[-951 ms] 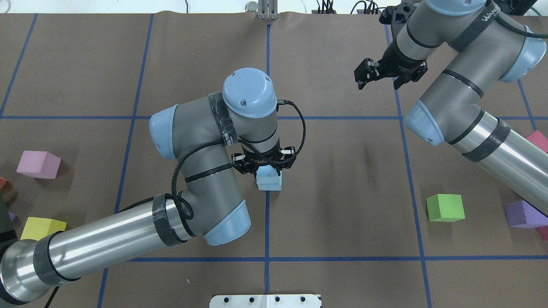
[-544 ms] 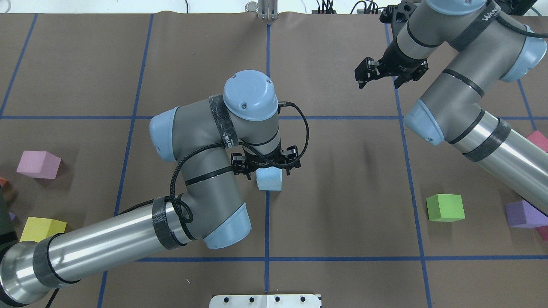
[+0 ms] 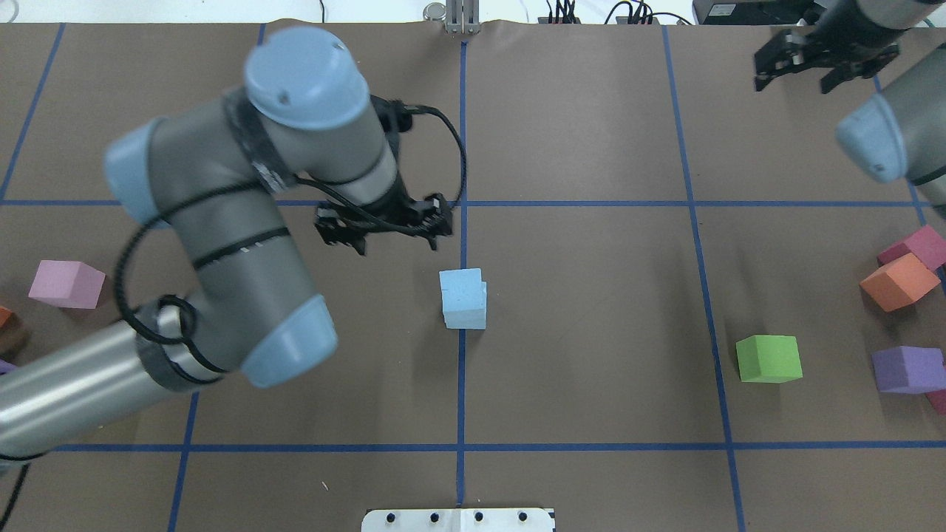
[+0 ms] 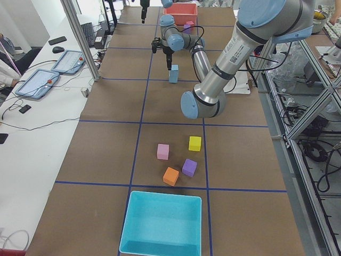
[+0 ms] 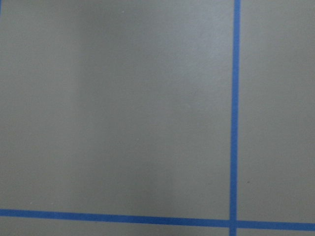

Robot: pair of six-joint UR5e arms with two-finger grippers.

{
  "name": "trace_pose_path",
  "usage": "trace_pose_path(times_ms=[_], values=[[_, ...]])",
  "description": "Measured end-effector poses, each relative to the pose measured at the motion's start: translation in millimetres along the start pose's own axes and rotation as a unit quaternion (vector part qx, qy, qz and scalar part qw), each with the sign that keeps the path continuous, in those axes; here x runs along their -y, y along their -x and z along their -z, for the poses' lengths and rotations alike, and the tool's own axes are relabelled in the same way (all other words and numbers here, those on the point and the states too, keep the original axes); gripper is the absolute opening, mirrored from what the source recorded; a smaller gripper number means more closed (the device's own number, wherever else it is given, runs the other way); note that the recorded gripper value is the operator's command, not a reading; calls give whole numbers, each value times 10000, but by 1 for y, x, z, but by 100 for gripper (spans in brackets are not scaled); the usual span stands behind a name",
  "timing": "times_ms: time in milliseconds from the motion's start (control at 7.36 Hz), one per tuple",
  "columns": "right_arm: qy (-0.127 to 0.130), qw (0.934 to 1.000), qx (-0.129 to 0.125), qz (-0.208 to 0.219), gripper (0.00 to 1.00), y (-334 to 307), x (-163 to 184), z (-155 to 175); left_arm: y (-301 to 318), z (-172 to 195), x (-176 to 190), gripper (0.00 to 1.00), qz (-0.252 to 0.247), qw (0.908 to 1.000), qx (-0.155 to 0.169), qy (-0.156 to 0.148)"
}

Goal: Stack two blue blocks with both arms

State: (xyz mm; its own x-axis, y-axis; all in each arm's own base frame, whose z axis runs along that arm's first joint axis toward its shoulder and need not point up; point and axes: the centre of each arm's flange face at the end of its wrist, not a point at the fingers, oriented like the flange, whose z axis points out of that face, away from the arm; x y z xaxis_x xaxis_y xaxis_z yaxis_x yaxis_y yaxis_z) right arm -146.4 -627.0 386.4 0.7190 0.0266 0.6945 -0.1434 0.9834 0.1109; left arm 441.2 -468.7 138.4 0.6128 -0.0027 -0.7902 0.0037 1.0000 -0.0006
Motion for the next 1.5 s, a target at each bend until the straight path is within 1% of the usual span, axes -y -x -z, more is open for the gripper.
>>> trace_pose_path(times_ms=[136, 272, 408, 544, 680, 816, 951, 1087, 1223, 1495], values=[[68, 9998, -105, 160, 100, -64, -9, 7, 67, 28, 33, 99, -248, 9997, 71, -49], [140, 9992, -164, 341, 100, -120, -26, 11, 146, 52, 63, 99, -510, 9986, 132, -49], [204, 9990, -125, 379, 100, -169, -48, 18, 239, 70, 82, 99, -751, 9970, 201, 10], [241, 9993, -45, 282, 100, -203, -71, 25, 329, 83, 87, 99, -895, 9956, 249, 81], [259, 9995, -6, 186, 100, -221, -90, 29, 399, 87, 79, 99, -918, 9952, 290, 172], [279, 9995, 4, 124, 100, -231, -102, 30, 453, 81, 64, 99, -870, 9951, 343, 307], [298, 9995, 3, 89, 100, -235, -108, 30, 493, 70, 46, 99, -815, 9949, 385, 448], [309, 9995, 3, 76, 100, -237, -110, 29, 528, 58, 24, 99, -824, 9943, 409, 542], [310, 9995, 3, 73, 100, -237, -111, 30, 555, 48, 5, 99, -869, 9938, 413, 552], [301, 9995, 5, 80, 100, -237, -112, 31, 591, 35, -15, 99, -1078, 9921, 396, 494]])
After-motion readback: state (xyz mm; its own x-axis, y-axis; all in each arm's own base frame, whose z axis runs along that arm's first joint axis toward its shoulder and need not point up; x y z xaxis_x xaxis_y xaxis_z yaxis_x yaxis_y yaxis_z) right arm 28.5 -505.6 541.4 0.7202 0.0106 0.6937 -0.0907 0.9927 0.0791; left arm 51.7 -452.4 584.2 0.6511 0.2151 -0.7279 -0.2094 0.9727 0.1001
